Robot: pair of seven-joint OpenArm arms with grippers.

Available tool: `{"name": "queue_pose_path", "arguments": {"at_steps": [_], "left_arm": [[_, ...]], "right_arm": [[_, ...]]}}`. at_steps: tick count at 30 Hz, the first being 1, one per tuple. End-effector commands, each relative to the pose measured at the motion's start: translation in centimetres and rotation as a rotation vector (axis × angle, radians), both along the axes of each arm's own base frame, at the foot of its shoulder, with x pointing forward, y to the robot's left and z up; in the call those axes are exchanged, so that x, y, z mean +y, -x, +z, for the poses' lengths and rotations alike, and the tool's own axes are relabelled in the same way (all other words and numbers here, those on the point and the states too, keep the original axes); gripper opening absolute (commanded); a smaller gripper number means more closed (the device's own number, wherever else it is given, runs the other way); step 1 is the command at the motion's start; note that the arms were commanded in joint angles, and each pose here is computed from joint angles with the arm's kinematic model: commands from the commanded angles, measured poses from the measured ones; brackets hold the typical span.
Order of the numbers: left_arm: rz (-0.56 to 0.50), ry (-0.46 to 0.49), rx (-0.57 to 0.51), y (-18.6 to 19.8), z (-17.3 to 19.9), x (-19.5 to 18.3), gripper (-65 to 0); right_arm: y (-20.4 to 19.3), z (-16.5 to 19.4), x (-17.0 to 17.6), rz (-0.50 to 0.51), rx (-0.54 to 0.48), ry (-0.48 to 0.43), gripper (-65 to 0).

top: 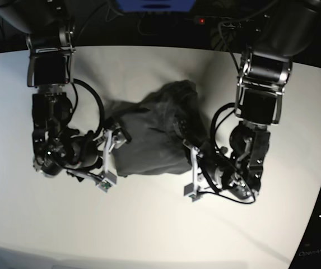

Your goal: Fold the T-shirt properly

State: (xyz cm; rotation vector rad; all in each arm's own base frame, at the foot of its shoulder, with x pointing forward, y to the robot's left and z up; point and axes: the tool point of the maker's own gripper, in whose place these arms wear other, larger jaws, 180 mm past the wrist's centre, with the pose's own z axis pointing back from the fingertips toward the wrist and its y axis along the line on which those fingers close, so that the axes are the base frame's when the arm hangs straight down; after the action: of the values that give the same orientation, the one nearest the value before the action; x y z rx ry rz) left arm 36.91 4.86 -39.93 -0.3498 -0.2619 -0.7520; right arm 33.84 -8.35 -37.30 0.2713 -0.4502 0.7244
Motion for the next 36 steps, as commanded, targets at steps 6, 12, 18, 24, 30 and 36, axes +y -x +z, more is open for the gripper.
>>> {"name": "queue_pose_path", "arguments": {"at_steps": [6,12,18,24,30,36], "left_arm": [[-0.004,0.015,-0.047,-1.5,1.7,-0.3,-62.6],[0.001,0.023,-0.056,-1.7,2.0,-0.3,-62.6],[0.002,0.026,-0.062,-1.9,2.3,-0.3,-62.6],[-0.012,0.023,-0.127,-2.6,4.1,-0.5,-62.6],[-0.029,0.01,-0.208,-3.4,6.4,-0.7,-62.6],[-0.035,-0.001,-0.202,-3.2,6.0,-0.5,-62.4]], "right_arm": [[-1.1,1.4,0.2,0.003,-0.048,-0.015,-2.6],[-1.1,1.4,0.2,0.003,-0.047,-0.014,-2.6],[-1.1,1.4,0.2,0.003,-0.047,-0.014,-2.6],[-1.1,1.4,0.2,0.003,-0.047,-0.014,-2.6],[-1.2,1.4,0.2,0.004,-0.047,-0.013,-2.6],[-1.2,1.4,0.2,0.004,-0.047,-0.013,-2.6]]}}
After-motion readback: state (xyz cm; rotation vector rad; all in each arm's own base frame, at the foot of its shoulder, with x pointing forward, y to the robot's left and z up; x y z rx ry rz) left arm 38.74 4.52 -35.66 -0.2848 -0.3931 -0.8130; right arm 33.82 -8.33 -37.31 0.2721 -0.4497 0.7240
